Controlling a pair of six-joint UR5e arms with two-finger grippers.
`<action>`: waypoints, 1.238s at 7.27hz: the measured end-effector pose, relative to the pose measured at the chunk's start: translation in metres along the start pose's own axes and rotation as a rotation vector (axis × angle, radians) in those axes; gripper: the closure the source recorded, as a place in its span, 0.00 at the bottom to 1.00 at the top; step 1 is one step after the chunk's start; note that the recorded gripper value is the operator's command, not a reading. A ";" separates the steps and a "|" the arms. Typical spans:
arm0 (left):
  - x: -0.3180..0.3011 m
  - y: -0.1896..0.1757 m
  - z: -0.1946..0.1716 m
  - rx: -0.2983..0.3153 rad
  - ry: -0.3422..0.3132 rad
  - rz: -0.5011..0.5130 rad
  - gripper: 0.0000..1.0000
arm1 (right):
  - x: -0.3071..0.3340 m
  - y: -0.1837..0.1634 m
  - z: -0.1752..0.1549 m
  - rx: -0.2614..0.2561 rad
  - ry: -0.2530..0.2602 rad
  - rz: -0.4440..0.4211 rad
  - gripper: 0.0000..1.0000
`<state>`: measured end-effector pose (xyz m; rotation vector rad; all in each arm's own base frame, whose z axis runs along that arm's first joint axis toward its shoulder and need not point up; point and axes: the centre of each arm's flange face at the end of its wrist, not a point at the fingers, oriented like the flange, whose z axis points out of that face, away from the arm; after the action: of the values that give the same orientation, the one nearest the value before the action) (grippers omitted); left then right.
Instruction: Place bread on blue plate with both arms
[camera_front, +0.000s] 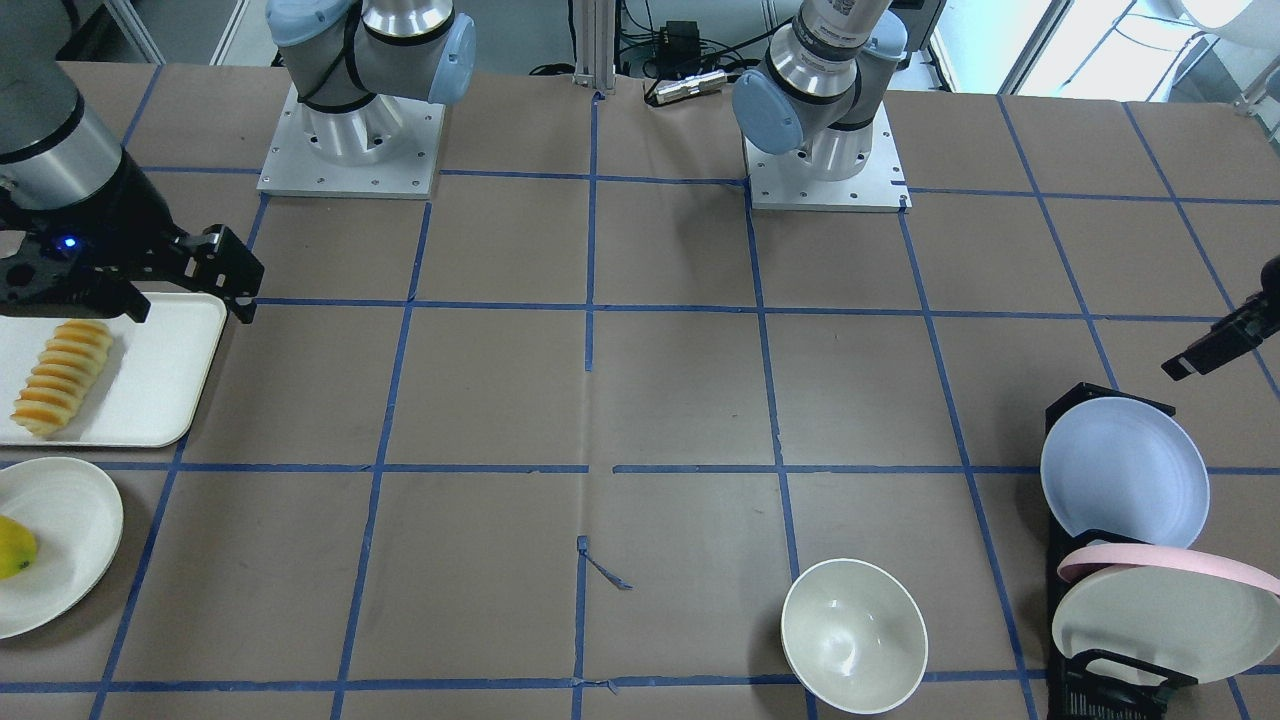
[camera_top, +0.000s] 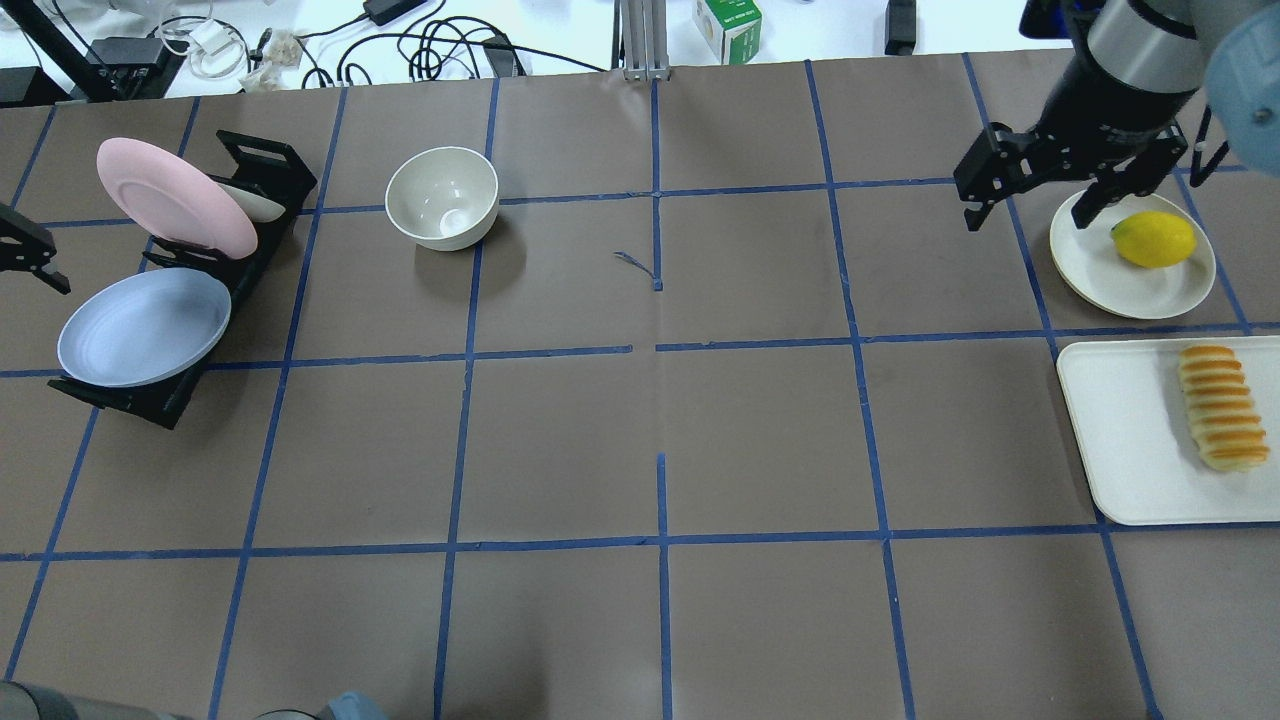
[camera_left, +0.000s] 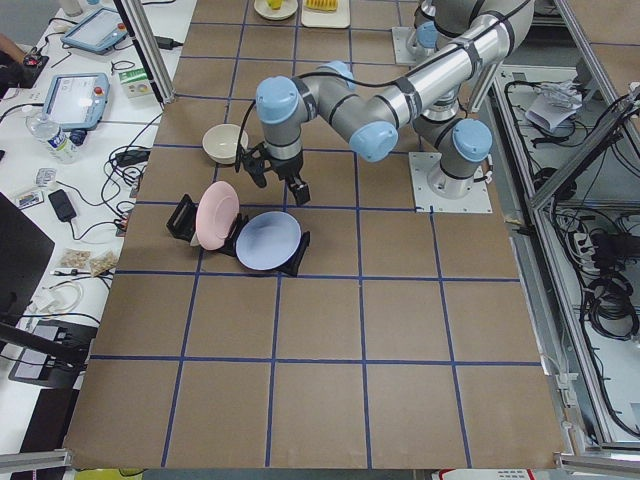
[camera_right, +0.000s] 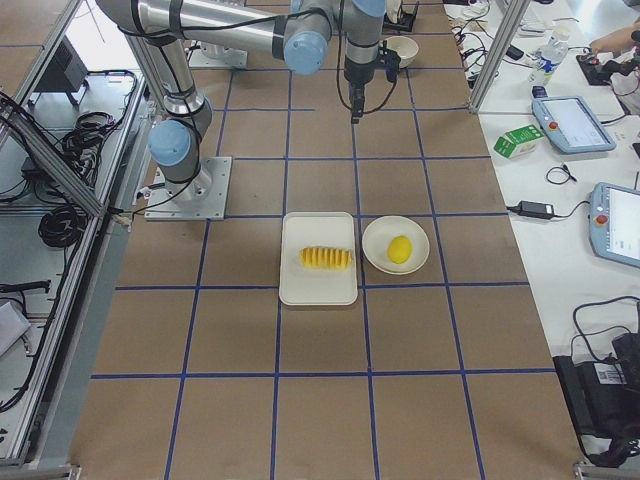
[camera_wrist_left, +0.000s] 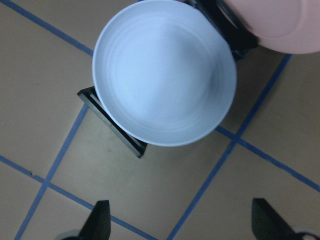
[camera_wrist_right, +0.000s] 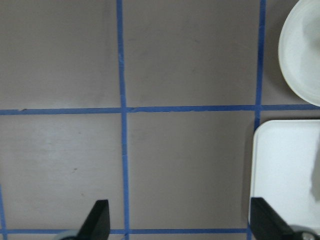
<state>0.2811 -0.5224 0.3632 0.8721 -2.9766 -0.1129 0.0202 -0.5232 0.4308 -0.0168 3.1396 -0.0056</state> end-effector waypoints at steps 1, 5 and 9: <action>-0.024 -0.020 0.027 -0.011 0.005 -0.011 0.00 | 0.032 0.004 0.026 0.012 0.030 -0.018 0.00; -0.075 -0.061 0.102 -0.068 0.034 -0.065 0.41 | 0.148 0.052 0.120 0.020 0.076 0.031 0.00; -0.068 -0.070 0.116 -0.048 0.133 -0.073 0.86 | 0.222 0.070 0.166 -0.058 0.079 -0.016 0.00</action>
<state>0.3698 -0.5376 0.2407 0.9435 -2.8085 -0.1234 -0.2022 -0.4564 0.2644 -0.0432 3.2171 0.0875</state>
